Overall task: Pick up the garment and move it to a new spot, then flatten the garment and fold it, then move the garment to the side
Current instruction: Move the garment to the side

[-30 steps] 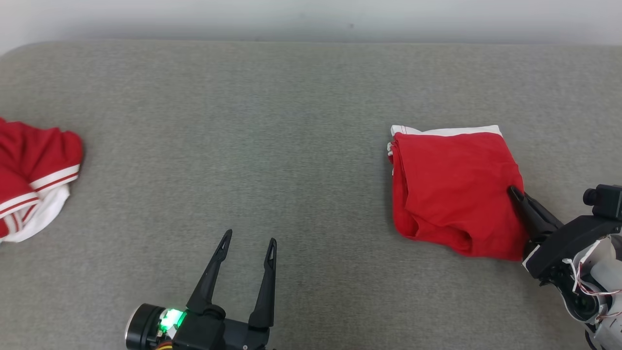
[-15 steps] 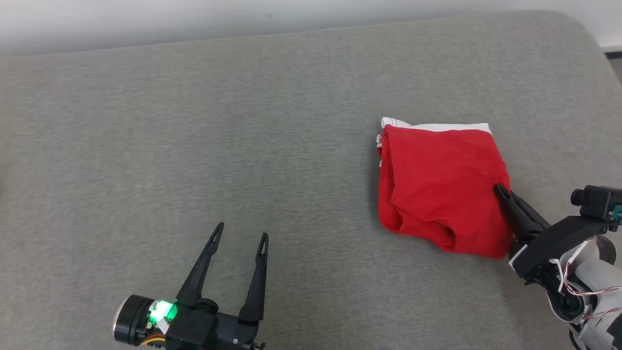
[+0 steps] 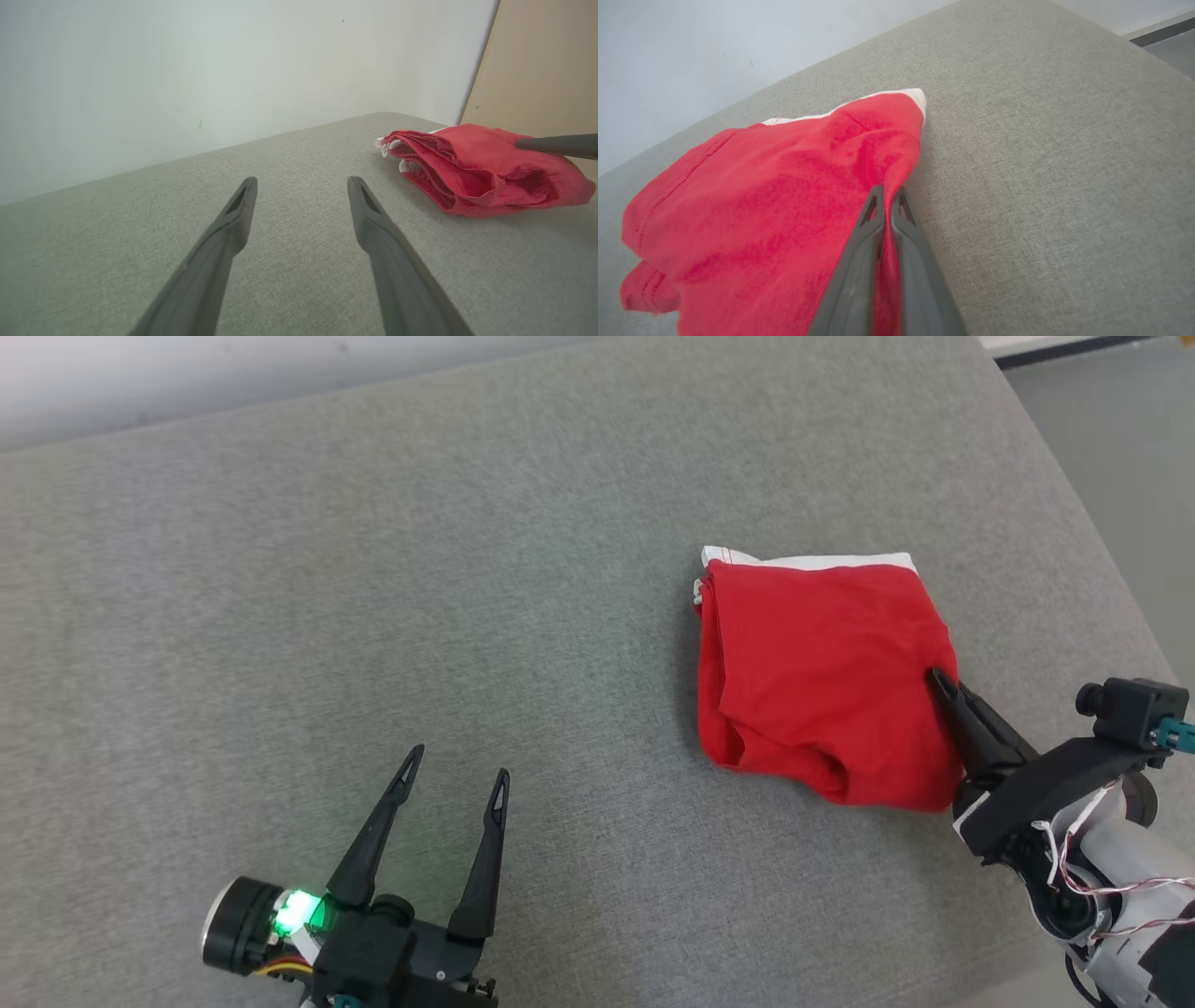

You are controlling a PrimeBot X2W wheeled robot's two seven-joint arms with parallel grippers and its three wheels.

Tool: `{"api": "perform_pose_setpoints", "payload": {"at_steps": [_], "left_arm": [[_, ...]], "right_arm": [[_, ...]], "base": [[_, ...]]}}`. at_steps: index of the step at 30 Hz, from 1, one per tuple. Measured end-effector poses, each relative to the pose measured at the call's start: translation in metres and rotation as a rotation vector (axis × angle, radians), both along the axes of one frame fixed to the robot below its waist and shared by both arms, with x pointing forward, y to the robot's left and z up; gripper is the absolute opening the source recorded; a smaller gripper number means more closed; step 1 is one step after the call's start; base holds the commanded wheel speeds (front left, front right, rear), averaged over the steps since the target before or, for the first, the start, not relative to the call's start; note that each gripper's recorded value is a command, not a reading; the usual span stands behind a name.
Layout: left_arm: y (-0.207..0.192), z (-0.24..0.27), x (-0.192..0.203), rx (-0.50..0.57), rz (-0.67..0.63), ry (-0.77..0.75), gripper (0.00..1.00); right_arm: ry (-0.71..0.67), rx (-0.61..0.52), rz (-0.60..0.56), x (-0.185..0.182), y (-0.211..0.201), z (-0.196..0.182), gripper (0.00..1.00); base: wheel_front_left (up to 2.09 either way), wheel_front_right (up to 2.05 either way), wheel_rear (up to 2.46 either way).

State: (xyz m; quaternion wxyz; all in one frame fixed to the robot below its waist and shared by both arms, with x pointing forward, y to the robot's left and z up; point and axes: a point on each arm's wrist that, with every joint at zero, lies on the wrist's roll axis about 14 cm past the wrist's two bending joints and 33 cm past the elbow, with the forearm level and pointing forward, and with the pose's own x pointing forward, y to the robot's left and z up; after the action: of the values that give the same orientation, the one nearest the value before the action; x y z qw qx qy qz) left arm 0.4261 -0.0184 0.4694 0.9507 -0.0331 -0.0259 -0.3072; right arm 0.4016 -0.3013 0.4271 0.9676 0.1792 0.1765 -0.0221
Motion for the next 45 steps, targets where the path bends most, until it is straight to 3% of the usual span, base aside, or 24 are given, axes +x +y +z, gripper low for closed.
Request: {"api": "perform_pose_setpoints", "payload": {"at_steps": [9, 25, 44, 45], "left_arm": [[-0.019, -0.010, 0.013, -0.014, -0.069, -0.002, 1.00], [-0.018, -0.038, 0.039, -0.023, -0.086, 0.006, 1.00], [-0.005, -0.033, 0.044, -0.007, -0.063, -0.028, 1.00], [-0.004, -0.033, 0.044, -0.005, -0.062, -0.028, 1.00]], "right_arm": [[0.001, -0.120, 0.015, 0.023, -0.026, 0.009, 0.00], [0.065, -0.373, 0.014, 0.079, -0.091, 0.008, 0.00], [0.104, -0.594, -0.134, 0.080, -0.165, 0.026, 0.00], [0.107, -0.602, -0.141, 0.080, -0.167, 0.026, 0.20]], "base": [[0.00, 0.00, 0.00], [0.00, 0.00, 0.00], [0.00, 0.00, 0.00], [0.00, 0.00, 0.00]]}}
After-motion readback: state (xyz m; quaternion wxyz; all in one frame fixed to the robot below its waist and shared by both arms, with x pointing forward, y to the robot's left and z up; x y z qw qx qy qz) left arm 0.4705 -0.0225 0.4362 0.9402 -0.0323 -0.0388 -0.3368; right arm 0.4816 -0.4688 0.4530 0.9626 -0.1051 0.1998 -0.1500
